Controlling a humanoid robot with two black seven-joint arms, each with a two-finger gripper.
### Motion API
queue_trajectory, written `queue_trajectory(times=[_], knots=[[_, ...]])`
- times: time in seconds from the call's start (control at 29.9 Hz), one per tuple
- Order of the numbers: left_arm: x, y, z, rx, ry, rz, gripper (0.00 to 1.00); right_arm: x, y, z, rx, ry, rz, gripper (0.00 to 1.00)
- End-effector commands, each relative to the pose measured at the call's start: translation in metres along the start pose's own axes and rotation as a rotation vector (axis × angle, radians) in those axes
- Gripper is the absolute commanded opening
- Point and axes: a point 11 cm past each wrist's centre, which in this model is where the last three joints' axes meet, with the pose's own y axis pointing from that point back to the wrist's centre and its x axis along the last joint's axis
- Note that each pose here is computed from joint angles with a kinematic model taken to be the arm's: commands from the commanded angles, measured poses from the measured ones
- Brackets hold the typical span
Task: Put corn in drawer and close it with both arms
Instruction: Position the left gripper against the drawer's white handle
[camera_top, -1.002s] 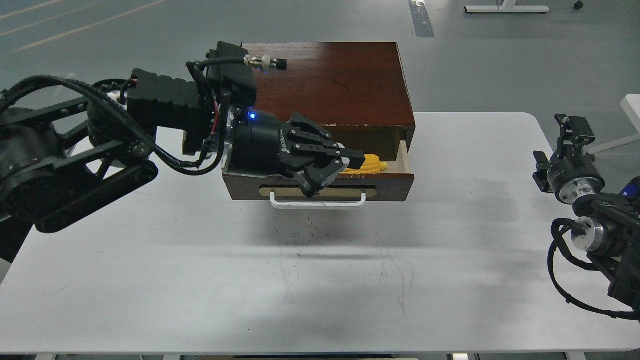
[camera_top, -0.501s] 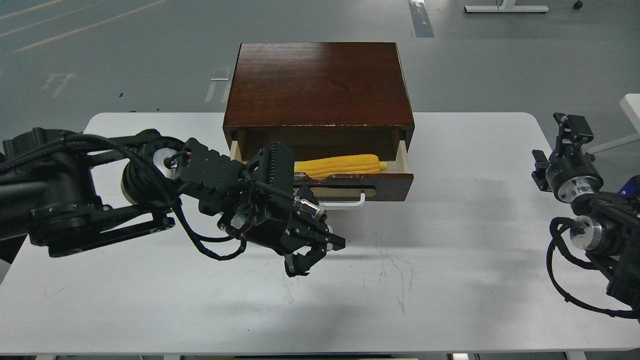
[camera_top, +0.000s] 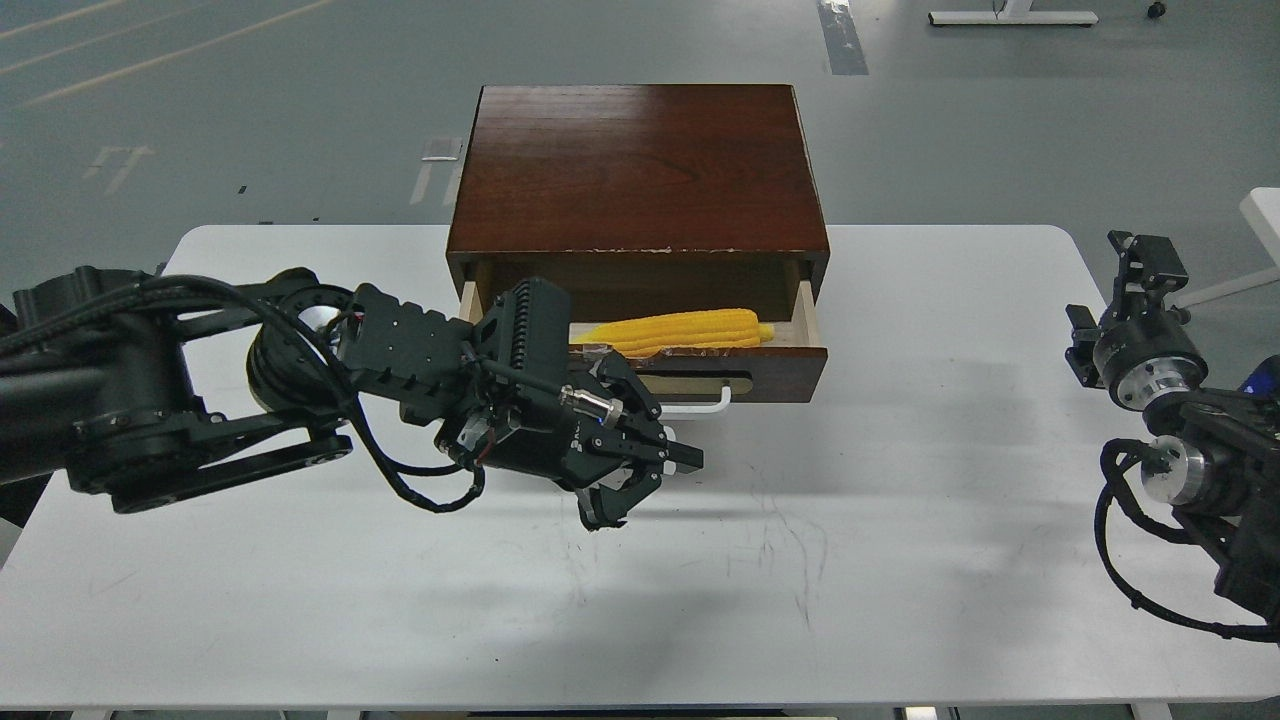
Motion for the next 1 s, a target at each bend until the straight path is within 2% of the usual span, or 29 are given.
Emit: queue_trajectory(times=[0.0,0.27,0.53,0.67,0.97], knots=[[0.005,0.005,-0.005,0.018,-0.032,0.058,0.00,0.000,0.000,0.001,-0.003,0.002,-0.002,1.00],[-0.016,-0.001,0.007,-0.028,-0.023,0.011,0.00,0.000,0.001,0.002,-0.005,0.006,-0.004,1.00],[-0.030,-0.001,-0.012,0.019,0.003,-0.028,0.00,0.000,0.002,0.004,-0.010,0.008,-0.004,1.00],[-0.045,-0.001,-0.009,0.013,0.021,-0.069,0.00,0.000,0.002,0.004,-0.011,0.008,-0.004,1.00],[-0.051,-0.005,-0.002,-0.008,0.036,-0.076,0.00,0.001,0.002,0.005,-0.013,0.010,-0.003,1.00]])
